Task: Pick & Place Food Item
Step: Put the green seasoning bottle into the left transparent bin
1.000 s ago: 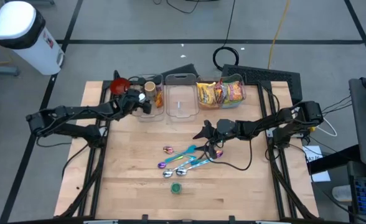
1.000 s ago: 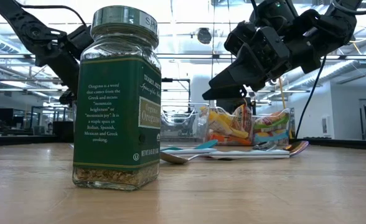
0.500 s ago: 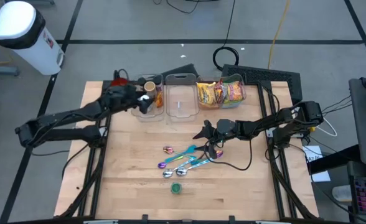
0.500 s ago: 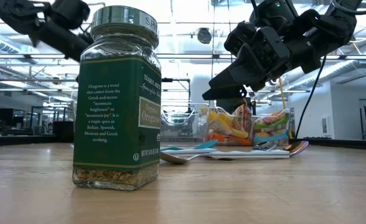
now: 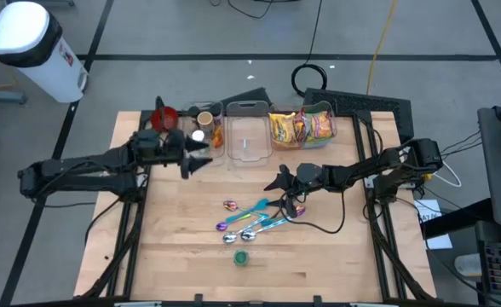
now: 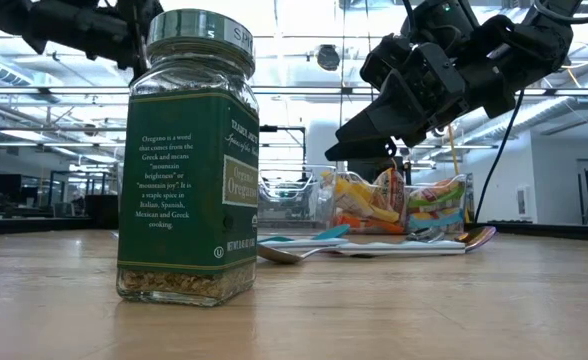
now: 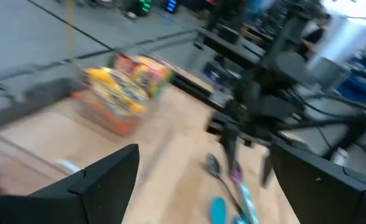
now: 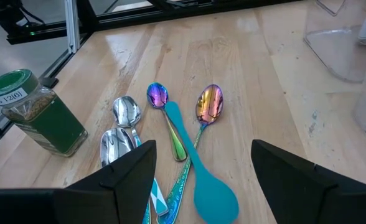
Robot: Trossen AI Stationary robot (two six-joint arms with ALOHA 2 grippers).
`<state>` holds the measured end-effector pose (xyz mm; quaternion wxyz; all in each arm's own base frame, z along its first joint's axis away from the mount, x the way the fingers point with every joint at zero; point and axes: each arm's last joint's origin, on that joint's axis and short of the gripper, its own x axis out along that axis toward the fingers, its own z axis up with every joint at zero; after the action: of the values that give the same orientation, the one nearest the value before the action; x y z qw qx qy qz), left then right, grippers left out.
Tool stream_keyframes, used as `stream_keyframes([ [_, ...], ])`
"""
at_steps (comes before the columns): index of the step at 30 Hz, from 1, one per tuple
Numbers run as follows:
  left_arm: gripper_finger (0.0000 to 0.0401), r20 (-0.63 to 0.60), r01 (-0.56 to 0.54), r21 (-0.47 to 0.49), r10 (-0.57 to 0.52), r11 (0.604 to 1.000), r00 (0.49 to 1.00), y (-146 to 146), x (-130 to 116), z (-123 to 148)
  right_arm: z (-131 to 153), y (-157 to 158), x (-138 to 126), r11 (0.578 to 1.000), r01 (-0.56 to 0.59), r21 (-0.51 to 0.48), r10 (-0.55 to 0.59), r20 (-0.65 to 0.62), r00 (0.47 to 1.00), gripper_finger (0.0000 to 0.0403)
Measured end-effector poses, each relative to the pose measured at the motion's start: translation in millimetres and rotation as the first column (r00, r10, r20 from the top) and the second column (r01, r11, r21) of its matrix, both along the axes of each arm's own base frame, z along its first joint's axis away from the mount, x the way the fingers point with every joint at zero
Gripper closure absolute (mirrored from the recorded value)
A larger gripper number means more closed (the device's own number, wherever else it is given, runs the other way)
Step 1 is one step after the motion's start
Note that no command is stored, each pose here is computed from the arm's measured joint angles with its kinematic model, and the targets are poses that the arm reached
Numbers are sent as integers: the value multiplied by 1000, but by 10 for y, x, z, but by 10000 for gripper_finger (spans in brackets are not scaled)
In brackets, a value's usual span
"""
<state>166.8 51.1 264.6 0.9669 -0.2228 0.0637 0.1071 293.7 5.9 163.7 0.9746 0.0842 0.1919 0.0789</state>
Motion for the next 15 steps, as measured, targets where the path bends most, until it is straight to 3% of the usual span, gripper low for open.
stream_keyframes([
  [9, 36, -5, 242, 60, -243, 968, 970, -475, 125, -25, -19, 0, -8, 1000, 0, 0, 0, -22, 1000, 149],
  [15, 36, 7, 293, 131, -297, 947, 955, -880, 103, -64, -26, 0, -11, 1000, 1, 7, -1, -30, 1000, 149],
])
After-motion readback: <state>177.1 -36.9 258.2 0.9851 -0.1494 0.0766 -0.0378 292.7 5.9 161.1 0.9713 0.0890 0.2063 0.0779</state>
